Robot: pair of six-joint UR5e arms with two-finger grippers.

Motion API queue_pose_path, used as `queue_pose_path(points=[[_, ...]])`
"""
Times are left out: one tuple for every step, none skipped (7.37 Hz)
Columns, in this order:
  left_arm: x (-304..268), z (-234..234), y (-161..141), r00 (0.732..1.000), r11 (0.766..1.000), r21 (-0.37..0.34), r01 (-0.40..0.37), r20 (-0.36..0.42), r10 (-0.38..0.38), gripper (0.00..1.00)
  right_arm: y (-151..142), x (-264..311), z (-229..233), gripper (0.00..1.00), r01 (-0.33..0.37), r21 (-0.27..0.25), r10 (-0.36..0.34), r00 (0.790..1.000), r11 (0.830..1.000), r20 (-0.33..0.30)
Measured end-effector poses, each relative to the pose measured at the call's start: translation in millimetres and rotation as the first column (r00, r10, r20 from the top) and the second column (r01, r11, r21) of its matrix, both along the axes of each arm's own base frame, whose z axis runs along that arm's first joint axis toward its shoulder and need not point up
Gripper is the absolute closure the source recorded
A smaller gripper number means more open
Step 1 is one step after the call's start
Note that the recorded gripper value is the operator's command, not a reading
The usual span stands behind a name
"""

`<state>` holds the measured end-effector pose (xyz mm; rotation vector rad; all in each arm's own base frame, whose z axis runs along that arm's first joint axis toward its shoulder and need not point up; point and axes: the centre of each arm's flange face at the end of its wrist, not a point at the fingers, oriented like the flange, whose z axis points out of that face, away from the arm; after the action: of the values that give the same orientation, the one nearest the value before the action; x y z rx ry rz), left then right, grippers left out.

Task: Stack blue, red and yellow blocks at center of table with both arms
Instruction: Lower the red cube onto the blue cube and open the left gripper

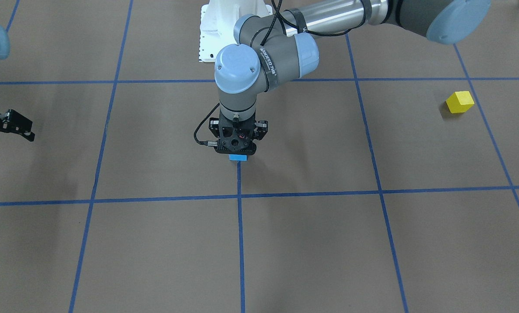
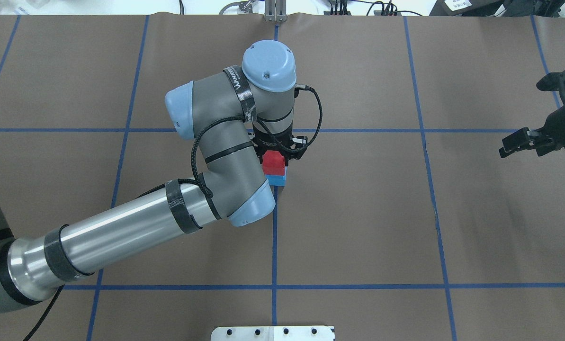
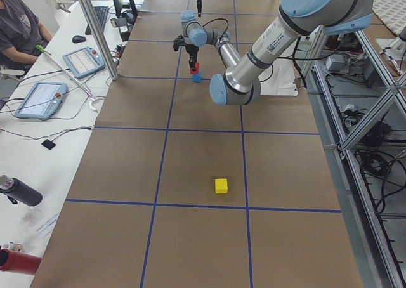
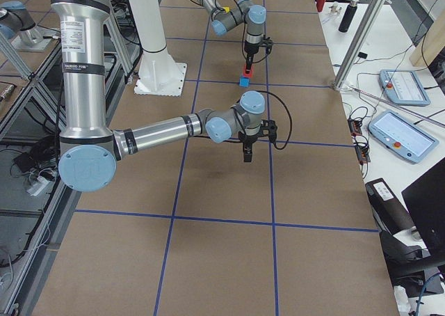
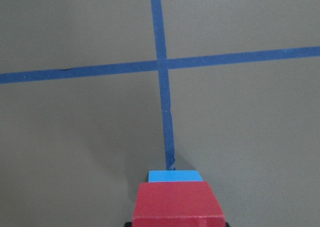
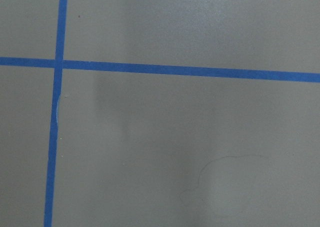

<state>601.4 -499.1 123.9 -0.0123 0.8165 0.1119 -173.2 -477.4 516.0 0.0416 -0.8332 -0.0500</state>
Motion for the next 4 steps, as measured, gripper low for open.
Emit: queue_pose_path(points=[[2.0, 0.4, 2.0, 1.000, 1.000, -0.001, -0.004, 0.001, 0.004, 1.00, -0.5, -0.3, -0.4, 0.00, 0.000, 0.001, 0.000, 1.000, 1.000, 0.000], [2.8, 0.6, 2.6, 1.000, 1.000, -0.001, -0.005, 0.002, 0.005, 1.00, -1.2, -0.6, -1.2, 0.00, 0.000, 0.002, 0.000, 1.000, 1.000, 0.001], [3.1, -0.1, 2.7, 1.000, 1.000, -0.001, -0.005, 0.002, 0.005, 1.00, -1.7, -0.9, -1.9, 0.00, 0.000, 0.004, 0.000, 1.000, 1.000, 0.002], [3.3, -1.2, 2.8, 1.000, 1.000, 0.000, -0.005, 0.001, 0.005, 1.00, -1.9, -1.0, -2.3, 0.00, 0.000, 0.004, 0.000, 1.000, 1.000, 0.002]])
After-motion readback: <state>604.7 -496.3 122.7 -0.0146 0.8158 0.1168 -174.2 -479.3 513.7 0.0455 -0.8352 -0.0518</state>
